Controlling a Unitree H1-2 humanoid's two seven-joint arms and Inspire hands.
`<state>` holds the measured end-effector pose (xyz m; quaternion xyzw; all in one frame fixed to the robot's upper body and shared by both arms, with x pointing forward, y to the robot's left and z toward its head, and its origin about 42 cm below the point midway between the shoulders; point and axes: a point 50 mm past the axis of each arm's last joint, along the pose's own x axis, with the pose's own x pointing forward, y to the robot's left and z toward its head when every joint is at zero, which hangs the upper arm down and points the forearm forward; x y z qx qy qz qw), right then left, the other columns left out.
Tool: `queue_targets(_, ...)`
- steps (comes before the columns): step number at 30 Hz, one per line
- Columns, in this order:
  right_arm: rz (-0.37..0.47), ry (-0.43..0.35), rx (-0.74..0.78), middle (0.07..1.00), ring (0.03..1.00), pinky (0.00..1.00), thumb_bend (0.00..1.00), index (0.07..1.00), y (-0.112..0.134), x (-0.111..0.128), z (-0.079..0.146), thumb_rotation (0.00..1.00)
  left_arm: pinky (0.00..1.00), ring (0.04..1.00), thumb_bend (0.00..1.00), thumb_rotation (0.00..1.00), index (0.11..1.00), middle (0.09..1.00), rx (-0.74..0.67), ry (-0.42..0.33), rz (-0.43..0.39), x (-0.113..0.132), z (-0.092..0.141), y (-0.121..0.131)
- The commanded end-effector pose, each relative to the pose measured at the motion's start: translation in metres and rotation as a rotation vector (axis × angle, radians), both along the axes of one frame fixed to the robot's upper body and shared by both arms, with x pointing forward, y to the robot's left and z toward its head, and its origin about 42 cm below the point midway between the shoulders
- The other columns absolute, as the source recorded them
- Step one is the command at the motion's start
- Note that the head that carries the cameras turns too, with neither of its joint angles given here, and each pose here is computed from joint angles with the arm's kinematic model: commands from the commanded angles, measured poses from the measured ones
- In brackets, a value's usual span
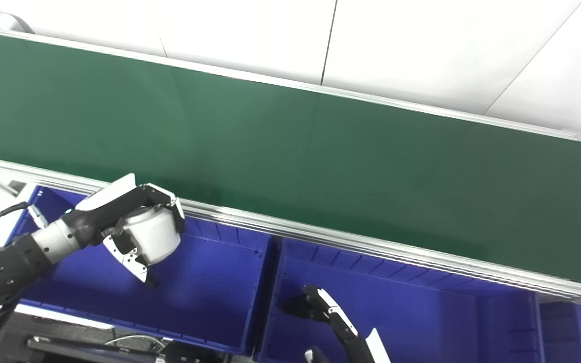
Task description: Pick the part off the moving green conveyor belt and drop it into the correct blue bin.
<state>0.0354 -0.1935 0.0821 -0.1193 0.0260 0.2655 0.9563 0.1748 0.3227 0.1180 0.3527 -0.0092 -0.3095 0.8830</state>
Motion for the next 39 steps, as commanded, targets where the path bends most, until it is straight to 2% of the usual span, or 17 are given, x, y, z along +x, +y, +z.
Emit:
queue_targets(1,0.01,-0.022,0.022,0.936,0.892,0.81,0.53,0.903,0.004,-0.006,0.011,0.89,0.18,0.442,0.47,0.0,0.233,0.291,-0.021,-0.061,0.007,0.0,0.003,0.001)
queue_targets(9,0.01,-0.027,0.014,0.936,0.892,0.81,0.54,0.904,0.003,-0.006,0.012,0.91,0.2,0.442,0.47,0.0,0.255,0.302,-0.077,-0.018,0.047,-0.004,-0.028,-0.002)
queue_targets(17,0.013,-0.028,0.012,0.938,0.898,0.82,0.54,0.905,0.002,-0.005,0.014,0.91,0.2,0.442,0.47,0.0,0.27,0.313,-0.091,0.024,0.045,-0.001,-0.058,-0.021)
queue_targets(21,0.008,-0.028,0.006,0.936,0.893,0.81,0.55,0.904,0.002,-0.005,0.014,0.91,0.19,0.442,0.47,0.0,0.247,0.294,-0.12,0.065,0.059,0.005,-0.076,-0.024)
queue_targets(27,0.005,-0.029,0.003,0.935,0.888,0.8,0.56,0.901,0.0,-0.005,0.015,0.91,0.2,0.442,0.47,0.0,0.266,0.307,-0.115,0.085,0.053,0.005,-0.084,-0.024)
queue_targets(28,0.006,-0.03,0.003,0.935,0.888,0.8,0.56,0.9,0.0,-0.004,0.015,0.91,0.21,0.435,0.49,0.0,0.289,0.398,-0.112,0.086,0.048,0.005,-0.084,-0.024)
queue_targets(29,0.007,-0.03,0.003,0.935,0.888,0.8,0.56,0.899,0.0,-0.004,0.015,0.91,0.23,0.431,0.49,0.0,0.309,0.444,-0.109,0.087,0.04,0.004,-0.083,-0.023)
queue_targets(32,0.008,-0.029,0.001,0.937,0.891,0.81,0.56,0.902,0.0,-0.003,0.016,0.91,0.31,0.425,0.52,0.0,0.473,0.484,-0.09,0.095,0.023,0.003,-0.078,-0.021)
queue_targets(34,0.008,-0.028,-0.001,0.937,0.892,0.81,0.56,0.903,0.0,-0.003,0.017,0.91,0.36,0.441,0.52,0.02,0.489,0.503,-0.082,0.098,0.013,0.001,-0.074,-0.02)
queue_targets(36,0.008,-0.026,-0.002,0.936,0.891,0.81,0.56,0.902,0.0,-0.003,0.018,0.92,0.44,0.507,0.52,0.07,0.495,0.567,-0.101,0.105,-0.003,-0.001,-0.069,-0.018)
queue_targets(37,0.008,-0.025,-0.001,0.937,0.892,0.81,0.56,0.903,0.0,-0.003,0.018,0.92,0.52,0.56,0.52,0.08,0.496,0.596,-0.112,0.11,-0.011,-0.003,-0.066,-0.017)
queue_targets(39,0.007,-0.024,-0.003,0.937,0.891,0.81,0.56,0.903,0.0,-0.003,0.018,0.92,0.55,0.579,0.52,0.09,0.497,0.608,-0.121,0.118,-0.02,-0.005,-0.062,-0.016)
